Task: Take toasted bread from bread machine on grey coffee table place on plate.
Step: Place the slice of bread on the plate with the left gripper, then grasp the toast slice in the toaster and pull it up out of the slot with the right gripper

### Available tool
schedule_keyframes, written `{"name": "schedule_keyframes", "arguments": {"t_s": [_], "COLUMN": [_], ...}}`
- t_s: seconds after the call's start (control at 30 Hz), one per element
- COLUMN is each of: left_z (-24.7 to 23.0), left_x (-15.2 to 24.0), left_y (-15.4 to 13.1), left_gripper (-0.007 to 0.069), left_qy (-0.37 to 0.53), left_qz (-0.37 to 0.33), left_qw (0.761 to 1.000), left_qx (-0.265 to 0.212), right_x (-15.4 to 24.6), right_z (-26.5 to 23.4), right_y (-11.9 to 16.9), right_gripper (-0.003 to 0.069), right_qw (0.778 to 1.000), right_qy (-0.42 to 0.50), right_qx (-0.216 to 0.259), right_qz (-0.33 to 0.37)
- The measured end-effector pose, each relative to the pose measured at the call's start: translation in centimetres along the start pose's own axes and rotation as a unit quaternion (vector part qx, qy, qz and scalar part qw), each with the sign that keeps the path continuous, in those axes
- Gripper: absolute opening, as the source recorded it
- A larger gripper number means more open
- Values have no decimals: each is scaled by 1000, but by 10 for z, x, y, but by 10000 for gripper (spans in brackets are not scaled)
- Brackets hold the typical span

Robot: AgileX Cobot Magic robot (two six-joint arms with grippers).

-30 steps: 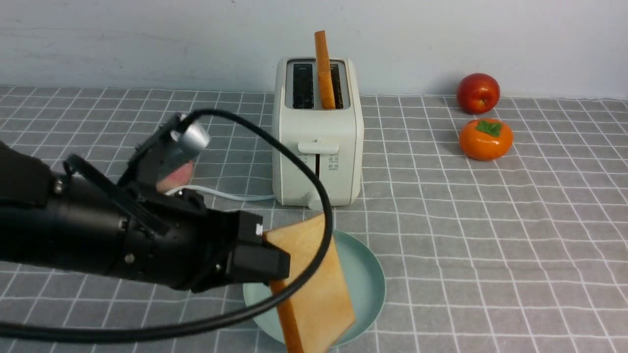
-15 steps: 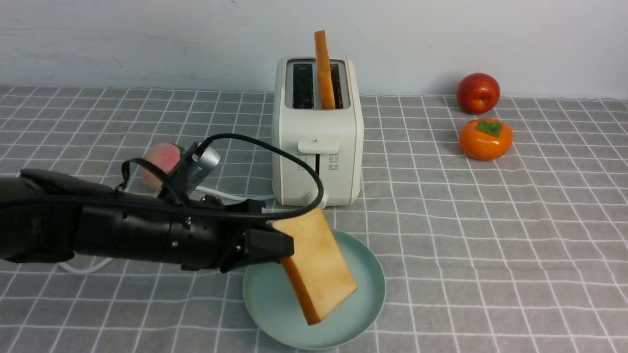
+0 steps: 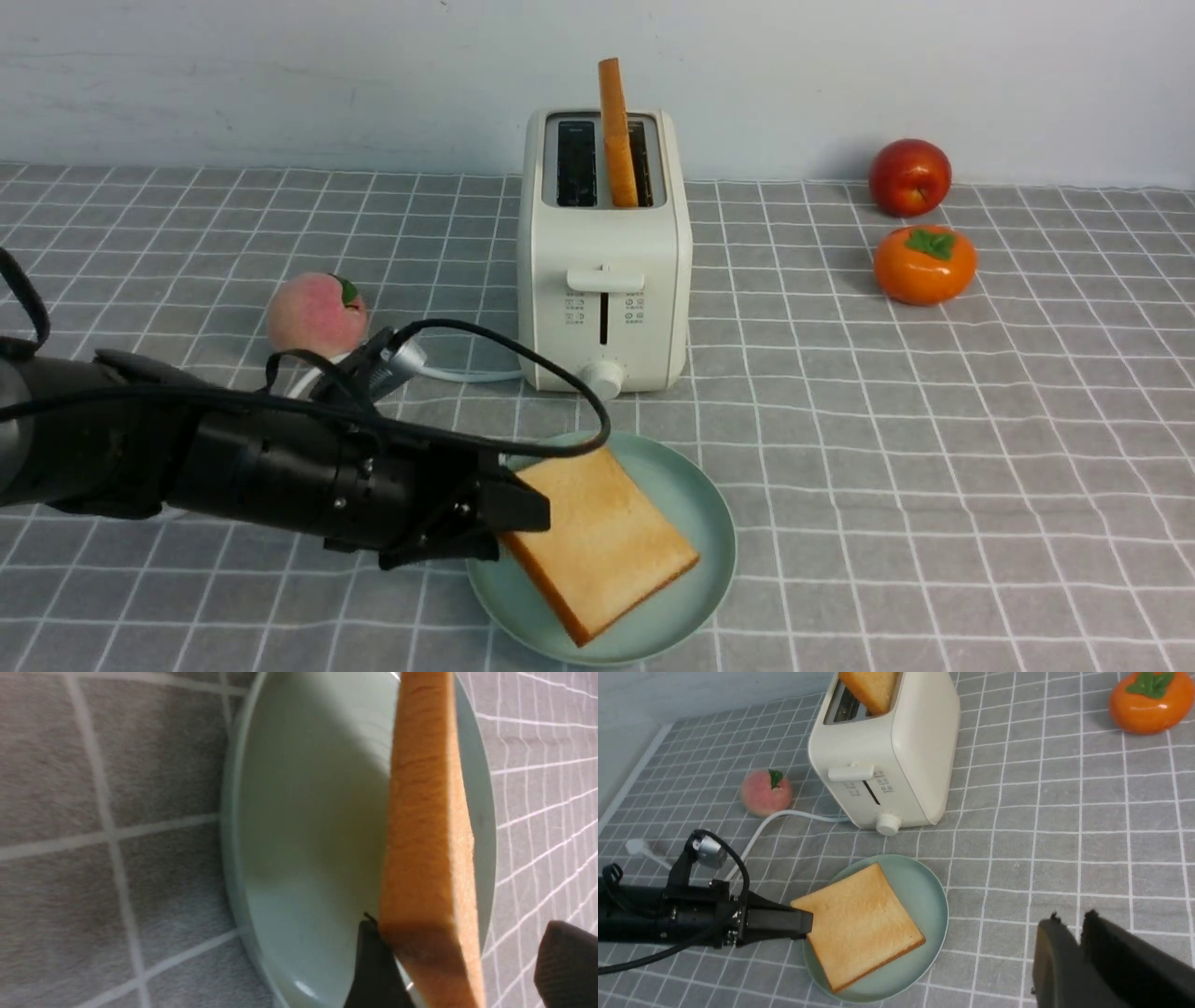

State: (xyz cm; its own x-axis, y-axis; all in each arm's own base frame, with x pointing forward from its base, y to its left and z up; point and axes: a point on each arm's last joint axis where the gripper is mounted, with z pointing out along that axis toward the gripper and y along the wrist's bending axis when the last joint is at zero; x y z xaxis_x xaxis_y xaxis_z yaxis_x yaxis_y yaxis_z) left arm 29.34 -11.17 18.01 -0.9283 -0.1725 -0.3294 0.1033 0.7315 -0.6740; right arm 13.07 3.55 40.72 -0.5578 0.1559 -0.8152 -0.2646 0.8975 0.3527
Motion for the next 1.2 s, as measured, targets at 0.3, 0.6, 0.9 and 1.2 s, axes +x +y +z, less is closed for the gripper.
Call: {"name": "schedule_keyframes", "arguments": {"t_s": [0.3,0.6,0.9,1.2], "left_z": [-64,-145,-190,-194], "left_x": [3,37,97,134], "left_y": [-26,-58,-62,-48], "left_gripper": [57,-14,-14,-14], "left_qy": [-48,-119,-211,-234], "left_qz": [71,130,165,168], "left_qw": [992,975,957,952], "left_qx": [-96,-138,-113,-103], "right_x": [-43,-62,-94,-106], "right_z": [42,137,239,344], "right_y": [-14,24,70,82], "right_gripper": [85,139,435,622], "right_qw": [990,984,984,989], "right_qy": [138,175,123,45], "right_qx": [26,15,38,17], "right_qz": [10,-28,-125,-141]}}
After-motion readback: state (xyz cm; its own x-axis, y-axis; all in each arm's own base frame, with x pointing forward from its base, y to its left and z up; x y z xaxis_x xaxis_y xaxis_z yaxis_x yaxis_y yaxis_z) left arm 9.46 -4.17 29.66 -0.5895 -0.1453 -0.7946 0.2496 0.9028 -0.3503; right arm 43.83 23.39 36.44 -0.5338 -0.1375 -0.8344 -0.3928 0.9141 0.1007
